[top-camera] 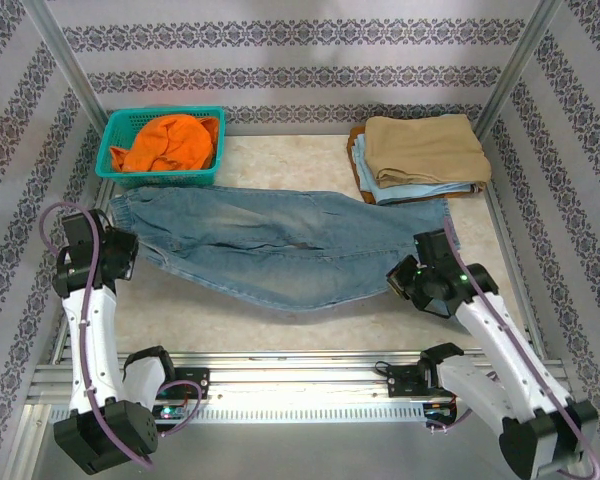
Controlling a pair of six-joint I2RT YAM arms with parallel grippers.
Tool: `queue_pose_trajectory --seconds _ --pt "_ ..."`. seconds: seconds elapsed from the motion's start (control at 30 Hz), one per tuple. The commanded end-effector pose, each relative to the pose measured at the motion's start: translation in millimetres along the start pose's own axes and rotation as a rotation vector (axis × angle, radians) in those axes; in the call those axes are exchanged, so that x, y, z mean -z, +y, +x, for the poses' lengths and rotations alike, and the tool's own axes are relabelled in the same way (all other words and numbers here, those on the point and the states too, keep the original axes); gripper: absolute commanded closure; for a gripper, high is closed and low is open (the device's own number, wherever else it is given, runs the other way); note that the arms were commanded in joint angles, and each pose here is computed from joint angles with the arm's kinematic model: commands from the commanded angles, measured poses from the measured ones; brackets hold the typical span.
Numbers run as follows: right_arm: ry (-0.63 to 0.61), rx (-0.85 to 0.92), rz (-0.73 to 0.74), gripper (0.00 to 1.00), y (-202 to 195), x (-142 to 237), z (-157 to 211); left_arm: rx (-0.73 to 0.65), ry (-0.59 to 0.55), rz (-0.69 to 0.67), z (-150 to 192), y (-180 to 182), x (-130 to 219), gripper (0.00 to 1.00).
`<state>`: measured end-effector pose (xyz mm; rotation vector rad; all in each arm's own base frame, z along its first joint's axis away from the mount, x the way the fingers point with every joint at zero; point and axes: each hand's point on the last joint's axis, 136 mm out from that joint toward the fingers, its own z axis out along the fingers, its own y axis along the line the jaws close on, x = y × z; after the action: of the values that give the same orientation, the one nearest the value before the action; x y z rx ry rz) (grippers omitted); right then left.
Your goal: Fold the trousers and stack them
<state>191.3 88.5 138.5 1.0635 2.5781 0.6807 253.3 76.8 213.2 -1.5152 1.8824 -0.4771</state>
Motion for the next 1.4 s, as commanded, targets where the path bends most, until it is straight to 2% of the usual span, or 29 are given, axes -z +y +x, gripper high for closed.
queue_pose_trajectory --seconds 0.0,0.33,0.5,0.67,0.8,0.97,1.1,1.37 --pt "0.003 0.049 0.068 1.00 -23 19 12 -0.045 -0.034 0.079 -5 -20 25 1.00" --pt "-0.042 0.157 -0.033 1.00 -38 64 32 -0.058 -0.150 0.087 -5 0 83 1.00" --pt "-0.012 0.233 -0.108 1.00 -37 81 48 -0.072 -0.226 0.082 -8 5 120 1.00" --pt "-0.004 0.277 -0.154 1.00 -36 94 55 -0.096 -0.241 0.027 -7 16 129 1.00" --pt "-0.006 0.321 -0.136 1.00 -28 80 48 -0.115 -0.232 -0.008 -8 23 116 1.00" --pt "-0.091 0.423 -0.079 1.00 9 62 11 -0.151 -0.195 -0.041 -22 9 85 1.00" --pt "-0.144 0.483 -0.016 1.00 40 46 -27 -0.179 -0.216 -0.072 -47 -11 65 1.00" --pt "-0.086 0.538 0.085 1.00 82 -13 -95 -0.169 -0.257 -0.117 -87 -33 21 1.00"
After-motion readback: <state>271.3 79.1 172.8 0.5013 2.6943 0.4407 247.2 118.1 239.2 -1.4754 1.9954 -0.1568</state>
